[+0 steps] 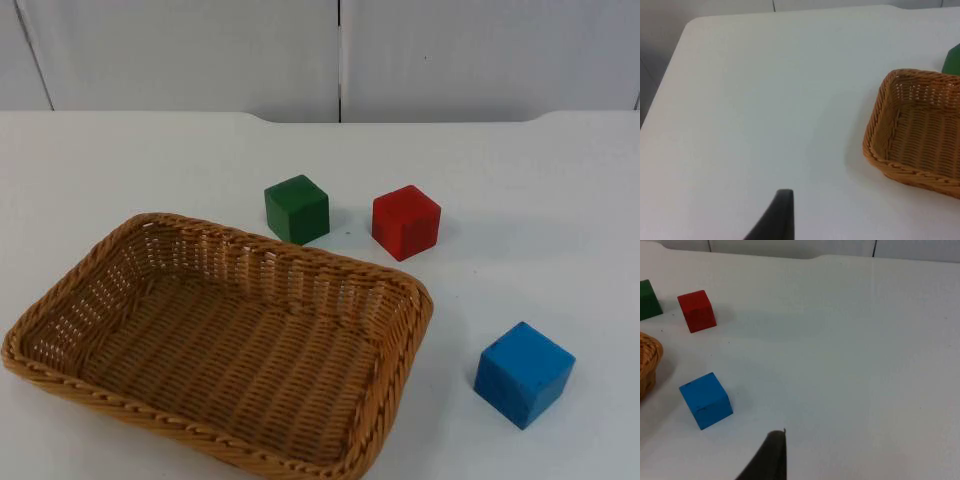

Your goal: Pick up one cube with each hand and place exactly two cubes into the same basket, leaving the remaining cube outside.

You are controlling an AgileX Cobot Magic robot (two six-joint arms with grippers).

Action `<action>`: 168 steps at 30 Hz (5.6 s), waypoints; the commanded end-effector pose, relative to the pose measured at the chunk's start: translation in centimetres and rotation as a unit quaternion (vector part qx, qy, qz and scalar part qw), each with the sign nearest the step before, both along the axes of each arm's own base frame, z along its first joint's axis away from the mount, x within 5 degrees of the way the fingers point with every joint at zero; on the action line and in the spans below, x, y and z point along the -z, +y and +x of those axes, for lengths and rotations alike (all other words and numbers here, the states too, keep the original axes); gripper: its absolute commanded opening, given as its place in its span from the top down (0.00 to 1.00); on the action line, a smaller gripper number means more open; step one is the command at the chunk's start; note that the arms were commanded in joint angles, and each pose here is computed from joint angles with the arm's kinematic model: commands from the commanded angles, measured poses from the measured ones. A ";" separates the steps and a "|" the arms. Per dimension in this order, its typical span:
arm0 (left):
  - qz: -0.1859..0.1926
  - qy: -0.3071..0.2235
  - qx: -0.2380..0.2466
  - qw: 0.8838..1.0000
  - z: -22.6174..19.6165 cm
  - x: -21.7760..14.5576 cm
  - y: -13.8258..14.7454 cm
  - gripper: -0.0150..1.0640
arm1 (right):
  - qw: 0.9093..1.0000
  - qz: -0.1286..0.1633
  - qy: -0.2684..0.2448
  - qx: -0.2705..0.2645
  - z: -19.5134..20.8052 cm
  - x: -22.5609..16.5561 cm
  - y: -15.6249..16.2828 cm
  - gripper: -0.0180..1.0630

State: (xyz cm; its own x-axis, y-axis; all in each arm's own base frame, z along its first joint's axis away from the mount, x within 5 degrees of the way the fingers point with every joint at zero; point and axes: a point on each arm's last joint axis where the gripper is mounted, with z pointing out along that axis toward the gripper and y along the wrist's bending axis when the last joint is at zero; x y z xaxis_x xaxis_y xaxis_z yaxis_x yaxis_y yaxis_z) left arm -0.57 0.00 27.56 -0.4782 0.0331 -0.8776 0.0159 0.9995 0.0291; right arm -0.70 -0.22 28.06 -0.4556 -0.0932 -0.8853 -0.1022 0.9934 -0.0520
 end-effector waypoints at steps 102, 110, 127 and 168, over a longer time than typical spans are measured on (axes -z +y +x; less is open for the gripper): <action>-0.030 0.213 0.158 0.964 29.7 -3.7 -2.5 0.01 | 0.946 0.004 0.304 -0.109 20.4 1.1 3.8 0.03; 0.008 0.228 0.211 0.951 33.7 -1.6 -4.8 0.01 | 0.943 0.017 0.300 -0.141 21.0 1.4 4.4 0.03; 0.035 0.274 0.298 0.914 40.7 4.3 -11.7 0.01 | 0.924 -0.028 0.309 -0.222 22.3 3.8 8.6 0.03; 0.099 0.302 0.378 0.869 44.6 14.4 -20.7 0.01 | 0.917 -0.128 0.296 -0.235 25.7 15.0 17.0 0.03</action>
State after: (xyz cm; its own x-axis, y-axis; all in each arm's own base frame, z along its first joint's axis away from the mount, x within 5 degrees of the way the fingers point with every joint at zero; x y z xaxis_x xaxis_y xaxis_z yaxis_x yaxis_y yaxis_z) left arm 43.88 -20.43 13.09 -0.6383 0.6532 -0.4073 0.7307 0.6806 -0.0536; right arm 24.85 16.37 13.17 -0.7240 -0.5644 -0.3966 -0.5889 0.8051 -0.0706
